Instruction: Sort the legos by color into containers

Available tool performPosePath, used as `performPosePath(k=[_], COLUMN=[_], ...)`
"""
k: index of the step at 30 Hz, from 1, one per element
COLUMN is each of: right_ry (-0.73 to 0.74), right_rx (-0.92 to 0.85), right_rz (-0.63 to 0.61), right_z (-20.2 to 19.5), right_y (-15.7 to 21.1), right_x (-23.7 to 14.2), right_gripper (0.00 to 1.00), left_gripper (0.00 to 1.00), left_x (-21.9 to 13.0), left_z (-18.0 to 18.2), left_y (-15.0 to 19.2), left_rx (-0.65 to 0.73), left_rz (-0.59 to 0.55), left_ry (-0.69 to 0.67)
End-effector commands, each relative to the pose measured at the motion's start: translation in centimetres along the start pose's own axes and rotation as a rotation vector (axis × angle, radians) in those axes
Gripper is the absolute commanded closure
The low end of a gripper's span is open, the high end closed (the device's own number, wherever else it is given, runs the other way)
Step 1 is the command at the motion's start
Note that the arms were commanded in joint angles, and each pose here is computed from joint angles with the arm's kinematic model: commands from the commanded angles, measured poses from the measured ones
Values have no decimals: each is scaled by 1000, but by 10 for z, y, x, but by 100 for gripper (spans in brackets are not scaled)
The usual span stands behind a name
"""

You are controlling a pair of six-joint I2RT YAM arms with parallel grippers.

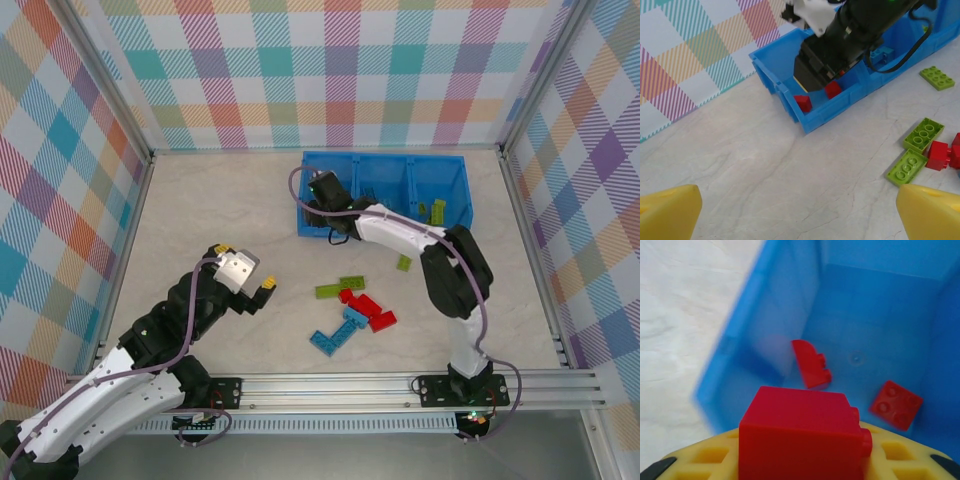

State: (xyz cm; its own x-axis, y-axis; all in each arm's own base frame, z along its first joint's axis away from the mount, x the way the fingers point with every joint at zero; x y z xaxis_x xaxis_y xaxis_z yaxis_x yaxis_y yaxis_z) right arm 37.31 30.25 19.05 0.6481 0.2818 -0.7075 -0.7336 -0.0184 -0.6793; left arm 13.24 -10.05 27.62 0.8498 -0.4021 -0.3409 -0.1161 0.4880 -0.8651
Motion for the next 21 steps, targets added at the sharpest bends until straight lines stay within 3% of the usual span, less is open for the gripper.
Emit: performPosePath(k=[1,2,8,13,15,19,21], right_ry=[17,13,-18,-68,-85,3,54], right_rx=[-46,-49,-35,14,62,181,269], right_rz=[-29,-17,-48,-66,-81,-128,-104], right_z=[-1,1,4,-3,-15,-65,-96], right_y=[-14,-14,-29,-34,-23,26,53], right_x=[9,12,-14,-68,-96,-142,-156], right_gripper=[57,50,39,37,37,38,38], left_gripper=[0,0,0,0,0,0,0], left_x=[0,0,2,0,-4,-16,-13], left_z=[4,4,3,2,-6,-39,-45], left_y=[-5,-5,-3,-3,-3,-1,1], left_rx=[-13,-9,7,19,64,200,213], left_rz=[-9,-7,2,13,-5,-165,-158], left_ry=[-28,-26,-19,-1,119,569,641])
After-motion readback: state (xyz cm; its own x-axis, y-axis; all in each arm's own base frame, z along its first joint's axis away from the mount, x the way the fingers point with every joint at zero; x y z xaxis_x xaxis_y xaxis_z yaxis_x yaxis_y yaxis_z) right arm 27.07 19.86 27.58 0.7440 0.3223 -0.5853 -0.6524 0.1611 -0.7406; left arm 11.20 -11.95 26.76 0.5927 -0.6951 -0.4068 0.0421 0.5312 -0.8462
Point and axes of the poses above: each hand's point on the last joint's axis, 136 mm out from that joint toward the fingers, its own x axis out along the fingers, its own z axis along the line the jaws close on, y = z × x, the point moved 10 cm from there along -x, back along the fingers, and after that the axes turned 6 degrees about x, right-handed, at the moved point
